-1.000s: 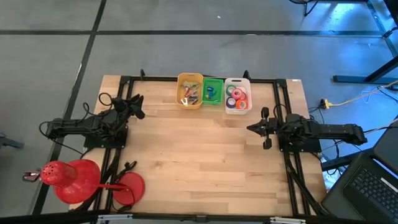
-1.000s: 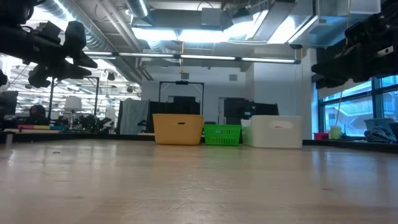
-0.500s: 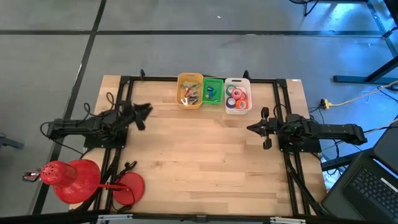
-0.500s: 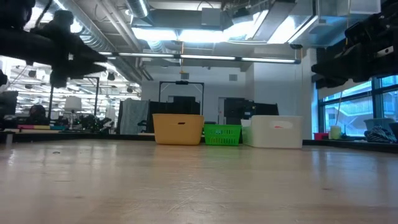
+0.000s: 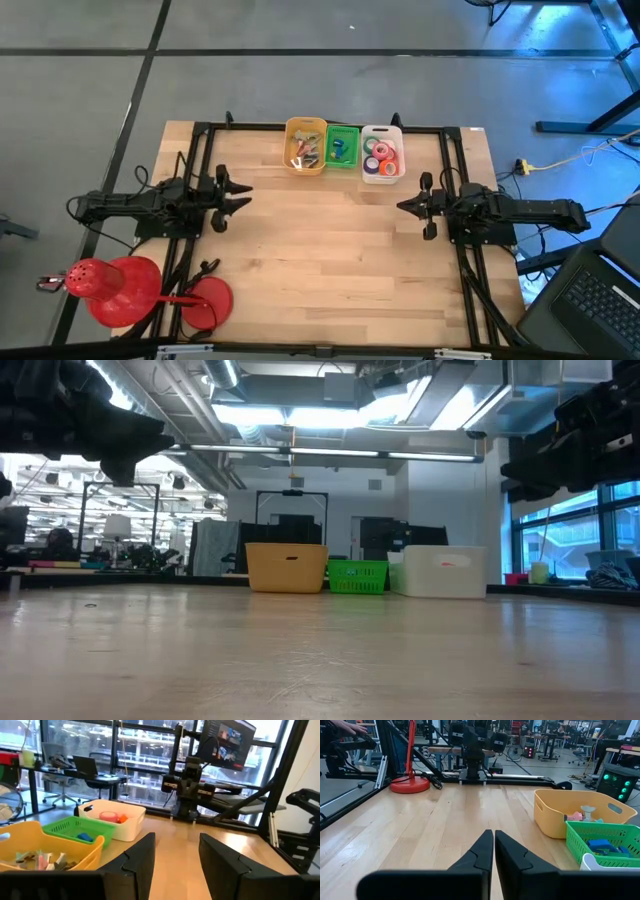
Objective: Pick and place Stapler, Stapler remover, tape
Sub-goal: Return to Home Position
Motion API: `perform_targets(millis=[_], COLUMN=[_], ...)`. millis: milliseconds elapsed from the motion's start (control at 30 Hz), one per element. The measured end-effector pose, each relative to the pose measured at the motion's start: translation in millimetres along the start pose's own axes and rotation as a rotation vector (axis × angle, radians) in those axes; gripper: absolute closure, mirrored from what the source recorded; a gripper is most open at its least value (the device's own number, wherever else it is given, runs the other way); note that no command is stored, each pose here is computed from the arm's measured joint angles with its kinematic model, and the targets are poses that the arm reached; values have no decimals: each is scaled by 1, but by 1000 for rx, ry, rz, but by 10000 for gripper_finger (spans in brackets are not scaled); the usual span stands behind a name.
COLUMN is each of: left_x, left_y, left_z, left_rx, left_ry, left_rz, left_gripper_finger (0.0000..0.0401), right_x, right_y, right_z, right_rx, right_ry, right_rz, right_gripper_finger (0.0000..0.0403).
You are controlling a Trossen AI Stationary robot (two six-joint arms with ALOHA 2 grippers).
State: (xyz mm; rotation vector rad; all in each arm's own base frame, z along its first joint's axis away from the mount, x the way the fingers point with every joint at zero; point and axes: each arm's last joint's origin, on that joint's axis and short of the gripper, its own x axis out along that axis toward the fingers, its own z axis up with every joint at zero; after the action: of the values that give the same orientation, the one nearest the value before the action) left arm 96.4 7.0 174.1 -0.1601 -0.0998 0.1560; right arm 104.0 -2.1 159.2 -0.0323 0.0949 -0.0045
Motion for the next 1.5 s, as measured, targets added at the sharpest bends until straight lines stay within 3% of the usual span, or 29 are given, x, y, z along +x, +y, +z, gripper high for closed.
perform_targets(millis=[1500], left_x=[0], left_y=[0], left_z=[0], left_rx=[-22], left_ry=[-1], left_rz=[8], left_gripper_finger=[258], right_x=[0], right_y=[0], right_z=[0], right_rx=[0], right_ry=[0], right_rz=[0], right_gripper_finger=[382])
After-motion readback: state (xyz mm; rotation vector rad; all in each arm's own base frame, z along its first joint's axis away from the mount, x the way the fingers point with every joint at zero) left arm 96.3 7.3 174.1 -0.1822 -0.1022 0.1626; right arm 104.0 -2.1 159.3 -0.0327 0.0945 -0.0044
